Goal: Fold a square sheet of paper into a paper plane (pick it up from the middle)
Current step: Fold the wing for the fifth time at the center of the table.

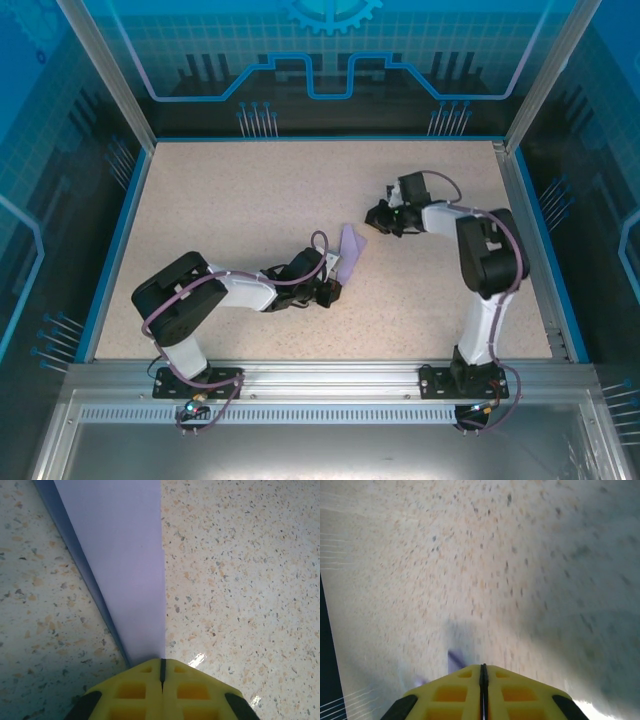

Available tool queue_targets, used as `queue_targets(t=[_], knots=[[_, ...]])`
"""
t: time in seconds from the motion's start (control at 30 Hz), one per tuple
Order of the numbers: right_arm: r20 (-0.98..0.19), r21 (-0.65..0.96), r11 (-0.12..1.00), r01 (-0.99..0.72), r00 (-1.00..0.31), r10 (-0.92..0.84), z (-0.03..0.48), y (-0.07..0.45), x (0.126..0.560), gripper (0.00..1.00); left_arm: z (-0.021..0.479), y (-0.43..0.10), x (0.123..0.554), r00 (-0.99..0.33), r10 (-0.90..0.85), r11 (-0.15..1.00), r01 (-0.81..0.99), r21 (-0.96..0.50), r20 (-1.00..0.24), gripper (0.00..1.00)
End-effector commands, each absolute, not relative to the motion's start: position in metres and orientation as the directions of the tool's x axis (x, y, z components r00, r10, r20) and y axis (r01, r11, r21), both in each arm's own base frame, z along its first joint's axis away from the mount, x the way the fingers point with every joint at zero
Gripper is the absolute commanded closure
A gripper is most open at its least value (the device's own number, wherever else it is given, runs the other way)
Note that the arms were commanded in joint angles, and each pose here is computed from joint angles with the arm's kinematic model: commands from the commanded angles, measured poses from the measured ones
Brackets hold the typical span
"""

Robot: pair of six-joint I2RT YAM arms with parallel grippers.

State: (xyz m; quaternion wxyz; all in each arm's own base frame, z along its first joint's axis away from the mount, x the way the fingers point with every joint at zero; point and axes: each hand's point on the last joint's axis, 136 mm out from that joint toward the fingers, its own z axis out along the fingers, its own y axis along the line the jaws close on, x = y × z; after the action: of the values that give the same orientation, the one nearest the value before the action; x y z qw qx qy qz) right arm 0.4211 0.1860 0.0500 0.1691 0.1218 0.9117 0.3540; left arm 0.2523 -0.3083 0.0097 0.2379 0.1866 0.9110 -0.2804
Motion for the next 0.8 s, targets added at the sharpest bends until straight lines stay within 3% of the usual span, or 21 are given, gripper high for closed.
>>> queue_targets(t=[0.0, 0.13, 0.3, 0.77], knots=[[-0.271, 0.719, 0.695, 0.014, -0.915, 0.298, 0.07, 0.209, 0.389, 0.9, -0.067, -0.245, 0.169, -0.914, 0.374, 0.857, 0.406, -0.317, -0.159, 0.96], [-0.201, 0.759, 0.651, 0.01, -0.947, 0.249, 0.056, 0.246, 0.342, 0.9, -0.064, -0.245, 0.171, -0.911, 0.378, 0.856, 0.412, -0.313, -0.167, 0.96], [-0.163, 0.76, 0.65, 0.013, -0.964, 0.21, 0.035, 0.272, 0.323, 0.9, -0.062, -0.243, 0.171, -0.912, 0.371, 0.858, 0.409, -0.311, -0.175, 0.96], [-0.087, 0.564, 0.817, 0.122, -0.975, 0.206, -0.045, 0.232, 0.308, 0.93, -0.055, -0.25, 0.15, -0.902, 0.393, 0.848, 0.43, -0.309, -0.178, 0.95]])
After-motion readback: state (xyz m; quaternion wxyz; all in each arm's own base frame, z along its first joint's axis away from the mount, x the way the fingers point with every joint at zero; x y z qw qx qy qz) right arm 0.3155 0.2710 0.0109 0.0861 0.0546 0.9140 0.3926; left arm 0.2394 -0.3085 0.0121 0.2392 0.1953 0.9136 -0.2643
